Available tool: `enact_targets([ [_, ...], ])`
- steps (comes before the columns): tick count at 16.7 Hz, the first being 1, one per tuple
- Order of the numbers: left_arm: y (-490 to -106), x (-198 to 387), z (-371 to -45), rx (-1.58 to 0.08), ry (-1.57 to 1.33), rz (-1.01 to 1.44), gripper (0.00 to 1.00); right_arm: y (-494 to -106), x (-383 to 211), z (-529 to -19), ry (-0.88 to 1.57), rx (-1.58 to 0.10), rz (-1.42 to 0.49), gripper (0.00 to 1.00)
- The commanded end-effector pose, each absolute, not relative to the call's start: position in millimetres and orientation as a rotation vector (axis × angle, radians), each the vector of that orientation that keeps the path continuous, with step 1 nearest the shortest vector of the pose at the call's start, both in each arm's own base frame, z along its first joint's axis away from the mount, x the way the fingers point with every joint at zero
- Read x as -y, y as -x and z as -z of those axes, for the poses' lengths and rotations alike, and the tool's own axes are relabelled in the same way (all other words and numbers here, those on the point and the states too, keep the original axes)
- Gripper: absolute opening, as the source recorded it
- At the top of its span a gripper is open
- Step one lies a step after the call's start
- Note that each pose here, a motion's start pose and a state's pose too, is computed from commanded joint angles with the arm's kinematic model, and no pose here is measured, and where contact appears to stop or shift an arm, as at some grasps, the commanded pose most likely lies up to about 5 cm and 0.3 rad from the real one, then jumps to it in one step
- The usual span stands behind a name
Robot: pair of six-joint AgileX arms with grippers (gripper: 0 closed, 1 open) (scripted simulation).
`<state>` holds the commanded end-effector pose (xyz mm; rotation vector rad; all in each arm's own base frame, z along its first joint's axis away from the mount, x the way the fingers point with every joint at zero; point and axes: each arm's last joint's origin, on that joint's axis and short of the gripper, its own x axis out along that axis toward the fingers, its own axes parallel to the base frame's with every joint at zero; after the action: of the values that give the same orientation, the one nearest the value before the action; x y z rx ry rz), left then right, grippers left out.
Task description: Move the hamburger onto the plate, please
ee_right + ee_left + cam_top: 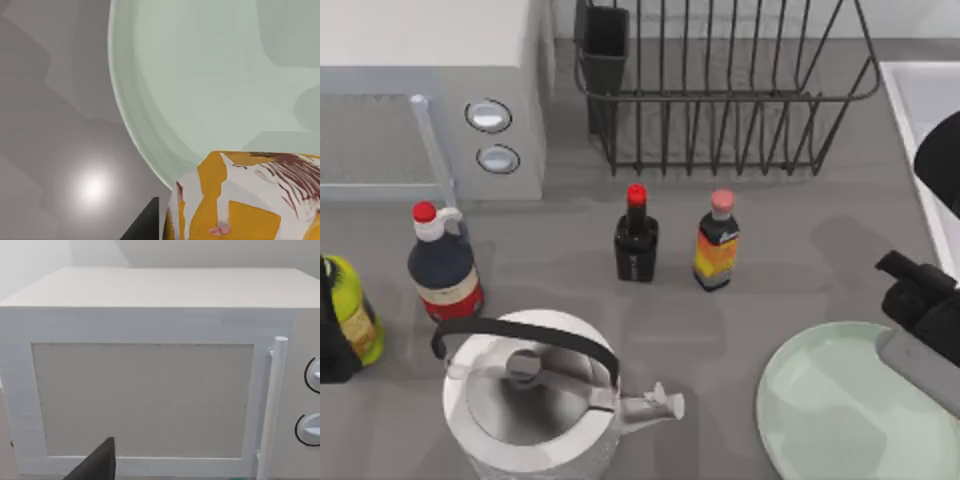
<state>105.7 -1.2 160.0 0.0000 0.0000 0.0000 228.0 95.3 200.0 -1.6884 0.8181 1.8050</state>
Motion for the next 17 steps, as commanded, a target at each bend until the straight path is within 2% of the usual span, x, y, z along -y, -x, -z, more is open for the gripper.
enact_targets([
  [4,-106,1,-160,0.000,0.000,0.000,1.00,-223,-122,-197,1.954,-0.456,-2.070,0.00],
  [9,-106,1,-160,0.000,0.000,0.000,1.00,-216,-143,-196,2.146,-0.113,-2.243,0.00],
  [11,-106,1,-160,0.000,0.000,0.000,1.00,-215,-146,-196,2.171,-0.061,-2.262,0.00],
  [17,-106,1,-160,0.000,0.000,0.000,1.00,-215,-144,-195,2.167,-0.068,-2.262,0.00],
])
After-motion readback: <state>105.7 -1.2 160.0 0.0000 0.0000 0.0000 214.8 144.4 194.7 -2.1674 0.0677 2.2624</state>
